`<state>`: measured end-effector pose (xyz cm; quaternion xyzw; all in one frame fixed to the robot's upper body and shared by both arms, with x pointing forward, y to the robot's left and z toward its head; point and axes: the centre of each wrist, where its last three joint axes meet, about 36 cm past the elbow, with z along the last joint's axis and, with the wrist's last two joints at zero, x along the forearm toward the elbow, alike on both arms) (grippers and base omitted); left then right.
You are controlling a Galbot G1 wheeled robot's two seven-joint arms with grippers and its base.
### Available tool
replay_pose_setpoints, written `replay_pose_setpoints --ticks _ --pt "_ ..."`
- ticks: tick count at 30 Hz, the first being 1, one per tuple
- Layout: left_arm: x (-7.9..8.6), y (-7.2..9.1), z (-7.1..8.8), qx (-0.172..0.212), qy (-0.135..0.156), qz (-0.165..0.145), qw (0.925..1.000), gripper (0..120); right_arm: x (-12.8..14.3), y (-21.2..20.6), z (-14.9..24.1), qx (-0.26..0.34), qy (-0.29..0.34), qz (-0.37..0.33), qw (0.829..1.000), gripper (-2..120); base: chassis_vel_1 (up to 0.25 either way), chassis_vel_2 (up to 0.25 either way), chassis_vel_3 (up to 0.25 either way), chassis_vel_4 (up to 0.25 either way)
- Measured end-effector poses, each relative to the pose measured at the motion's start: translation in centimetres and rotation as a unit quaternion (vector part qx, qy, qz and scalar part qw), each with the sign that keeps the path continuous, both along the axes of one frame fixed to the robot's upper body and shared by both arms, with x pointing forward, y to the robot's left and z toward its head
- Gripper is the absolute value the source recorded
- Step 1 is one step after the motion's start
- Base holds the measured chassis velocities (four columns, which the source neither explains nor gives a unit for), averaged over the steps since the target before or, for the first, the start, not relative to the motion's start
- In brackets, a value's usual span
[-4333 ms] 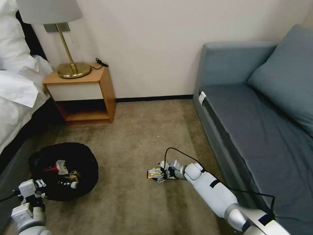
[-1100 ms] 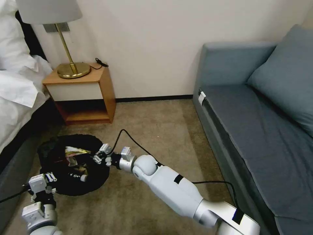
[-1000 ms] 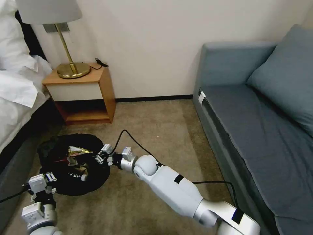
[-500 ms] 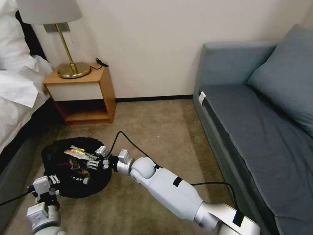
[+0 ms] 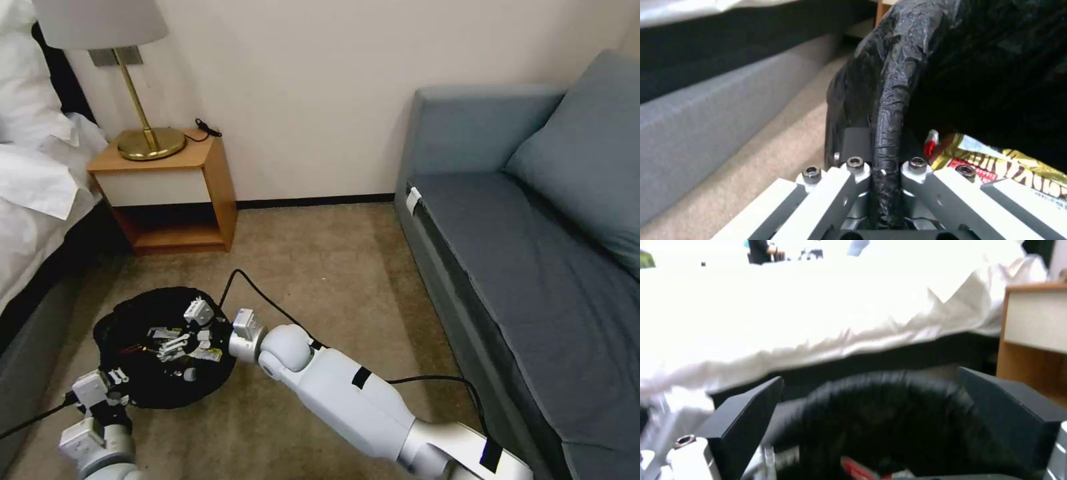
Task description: Pick up the trash bin, then pick up the garbage on the floor and place it into the trash bin.
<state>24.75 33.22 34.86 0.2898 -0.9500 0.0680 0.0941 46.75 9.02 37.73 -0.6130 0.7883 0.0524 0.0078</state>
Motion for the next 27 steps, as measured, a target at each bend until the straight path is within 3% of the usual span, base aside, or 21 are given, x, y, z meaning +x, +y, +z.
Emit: replay_pose_setpoints --ticks 6,8,9,11,12,14,15,19,23,27 --pt "0.9 0.4 0.4 -0.051 -0.005 0.026 0.9984 3 2.2 -2.0 2.4 0.048 0.014 -0.048 0.998 100 0.0 0.0 0.0 0.0" --pt "1.3 0.5 0.9 -0.08 -0.009 0.037 0.9961 3 2.7 -3.2 2.9 0.057 0.018 -0.062 0.996 100 0.0 0.0 0.0 0.0" --pt "1.6 0.6 1.3 -0.113 -0.013 0.047 0.9924 3 3.1 -4.9 3.2 0.06 0.021 -0.074 0.995 100 0.0 0.0 0.0 0.0" --pt "1.7 0.6 1.4 -0.122 -0.015 0.049 0.9912 3 3.2 -5.5 3.2 0.061 0.023 -0.078 0.995 100 0.0 0.0 0.0 0.0" --pt "1.9 0.7 1.6 -0.143 -0.019 0.053 0.9882 3 3.2 -6.3 3.2 0.062 0.025 -0.084 0.994 100 0.0 0.0 0.0 0.0" --pt "2.6 0.8 2.1 -0.211 -0.03 0.064 0.9749 3 3.3 -9.6 3.1 0.067 0.031 -0.109 0.991 100 0.0 0.0 0.0 0.0" --pt "2.6 0.8 2.1 -0.211 -0.03 0.064 0.9749 3 3.3 -9.6 3.1 0.067 0.031 -0.109 0.991 100 0.0 0.0 0.0 0.0" --pt "3.6 0.7 2.7 -0.289 -0.033 0.088 0.9528 3 2.5 -13.5 2.3 0.062 0.045 -0.143 0.987 100 0.0 0.0 0.0 0.0" --pt "4.2 1.0 2.2 -0.304 -0.026 0.107 0.9463 3 2.2 -15.9 1.5 0.053 0.049 -0.163 0.984 100 0.0 0.0 0.0 0.0" --pt "4.7 1.5 1.6 -0.302 -0.015 0.121 0.9454 3 1.7 -17.1 0.8 0.048 0.055 -0.175 0.982 100 0.0 0.0 0.0 0.0"
